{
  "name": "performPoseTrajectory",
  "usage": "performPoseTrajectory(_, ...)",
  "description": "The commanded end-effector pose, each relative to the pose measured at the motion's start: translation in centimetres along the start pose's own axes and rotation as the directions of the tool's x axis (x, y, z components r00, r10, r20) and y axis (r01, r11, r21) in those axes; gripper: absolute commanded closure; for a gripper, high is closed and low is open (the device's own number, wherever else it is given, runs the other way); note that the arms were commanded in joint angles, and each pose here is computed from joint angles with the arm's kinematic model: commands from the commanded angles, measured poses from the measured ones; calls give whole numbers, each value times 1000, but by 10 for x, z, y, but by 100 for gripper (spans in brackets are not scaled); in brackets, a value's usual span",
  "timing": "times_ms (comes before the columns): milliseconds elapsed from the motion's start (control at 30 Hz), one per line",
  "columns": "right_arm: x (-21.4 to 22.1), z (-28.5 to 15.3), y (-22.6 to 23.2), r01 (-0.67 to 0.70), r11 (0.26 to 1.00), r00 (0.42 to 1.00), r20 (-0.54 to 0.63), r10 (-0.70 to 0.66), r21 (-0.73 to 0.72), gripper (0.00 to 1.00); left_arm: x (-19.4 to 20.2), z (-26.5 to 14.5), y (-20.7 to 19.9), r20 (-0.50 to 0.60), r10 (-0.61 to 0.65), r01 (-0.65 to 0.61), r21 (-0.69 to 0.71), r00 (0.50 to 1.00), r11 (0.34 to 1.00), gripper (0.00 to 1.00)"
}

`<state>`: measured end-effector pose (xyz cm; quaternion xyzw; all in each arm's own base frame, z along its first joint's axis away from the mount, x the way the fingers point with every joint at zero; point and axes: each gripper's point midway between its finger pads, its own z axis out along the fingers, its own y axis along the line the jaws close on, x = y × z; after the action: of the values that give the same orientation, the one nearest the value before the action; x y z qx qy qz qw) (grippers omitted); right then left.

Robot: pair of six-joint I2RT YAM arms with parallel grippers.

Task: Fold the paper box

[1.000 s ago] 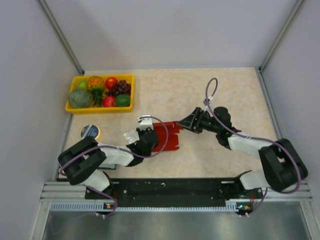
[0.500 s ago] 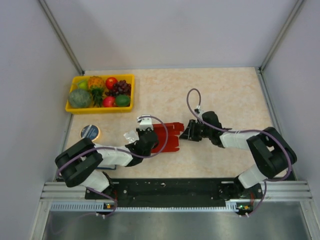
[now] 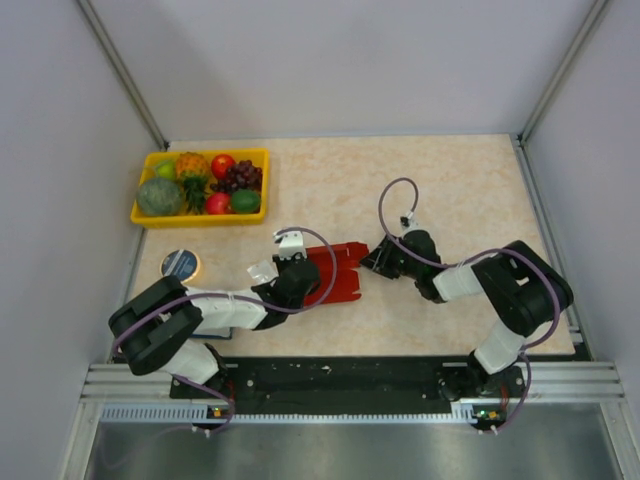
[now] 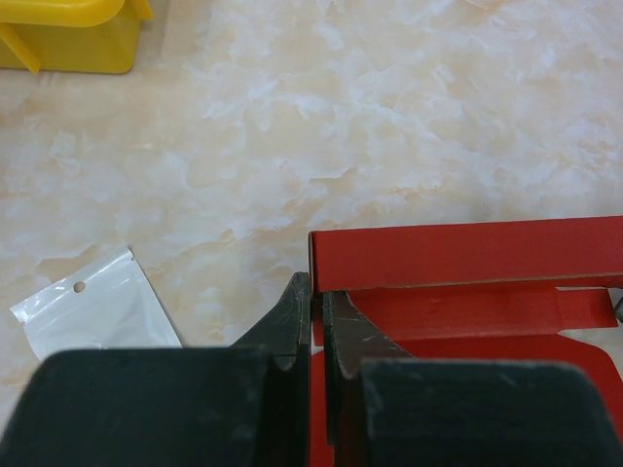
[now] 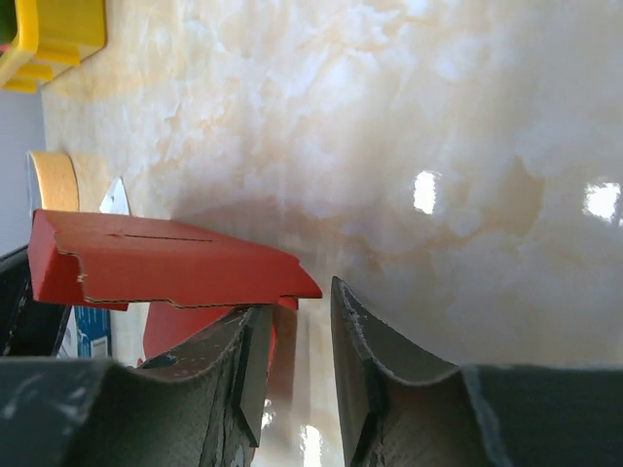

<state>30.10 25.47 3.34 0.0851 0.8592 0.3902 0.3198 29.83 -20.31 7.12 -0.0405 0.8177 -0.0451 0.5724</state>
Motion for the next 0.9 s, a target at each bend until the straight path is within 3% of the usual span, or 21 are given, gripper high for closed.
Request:
performPoseTrajectory(0, -14, 4, 12, -58, 996, 993, 98, 64, -66, 70, -13, -4, -5, 0, -63, 63, -10, 998, 998, 100)
performPoseTrajectory(333, -6, 10, 23, -67, 992, 993, 87, 76, -105, 83, -6, -2, -7, -21, -74, 74, -12, 997, 997, 100)
performPoseTrajectory(533, -1, 15, 25, -55, 997, 996, 65, 59, -63, 99, -7, 0, -11, -15, -42, 41, -24, 999, 999, 100)
performPoseTrajectory(867, 11, 14, 40, 144, 987, 981, 123, -152, 78, 100, -9, -4, -32, 9, 41, -41, -38, 999, 998, 100)
